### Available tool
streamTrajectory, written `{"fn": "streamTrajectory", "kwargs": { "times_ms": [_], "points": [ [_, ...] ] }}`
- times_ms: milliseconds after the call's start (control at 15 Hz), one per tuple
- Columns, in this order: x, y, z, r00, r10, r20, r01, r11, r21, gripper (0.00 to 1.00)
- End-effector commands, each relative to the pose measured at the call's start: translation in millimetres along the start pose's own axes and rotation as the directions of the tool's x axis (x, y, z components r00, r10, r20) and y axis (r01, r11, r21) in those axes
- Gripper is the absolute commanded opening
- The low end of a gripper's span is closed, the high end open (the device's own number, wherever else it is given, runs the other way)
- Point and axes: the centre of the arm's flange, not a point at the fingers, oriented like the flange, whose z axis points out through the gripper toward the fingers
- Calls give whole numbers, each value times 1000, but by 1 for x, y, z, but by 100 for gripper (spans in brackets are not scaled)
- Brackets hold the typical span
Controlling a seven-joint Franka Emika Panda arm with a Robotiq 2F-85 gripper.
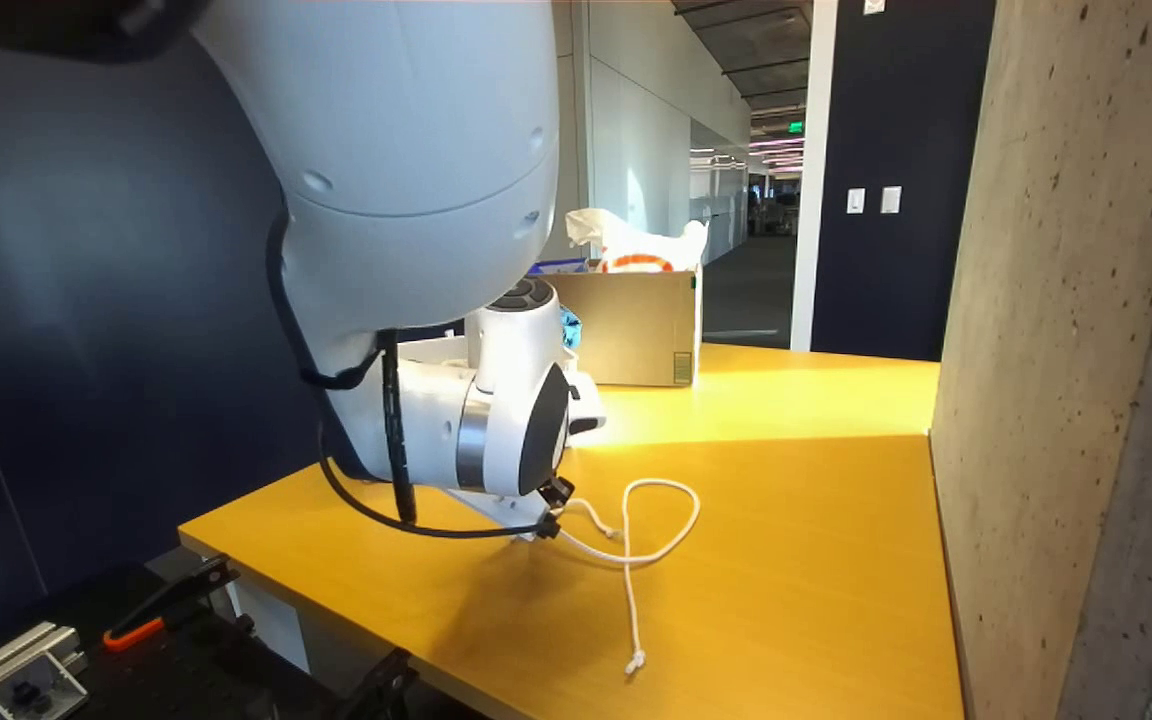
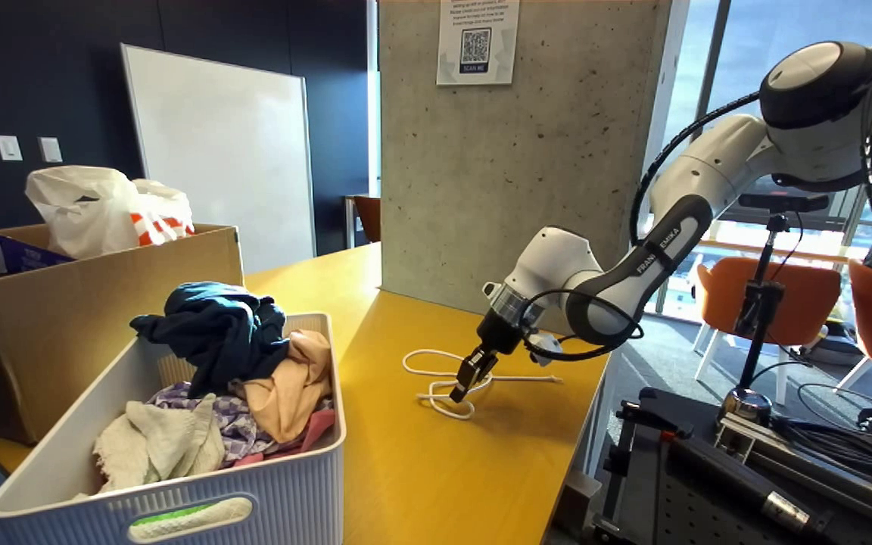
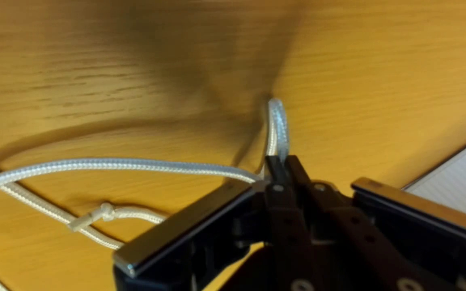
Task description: Remove the white rope from the white basket and put it on the table
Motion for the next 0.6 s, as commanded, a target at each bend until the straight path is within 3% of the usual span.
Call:
{"fn": "streamTrajectory", "kwargs": {
  "times_ms": [0, 267, 533],
  "points": [
    [15, 20, 6, 1000, 6, 13, -7, 999, 40, 0],
    [11, 18, 4, 1000, 16, 18, -17, 998, 65, 1],
    [13, 2, -24, 1000, 9, -19, -7, 998, 65, 1]
  ]
}}
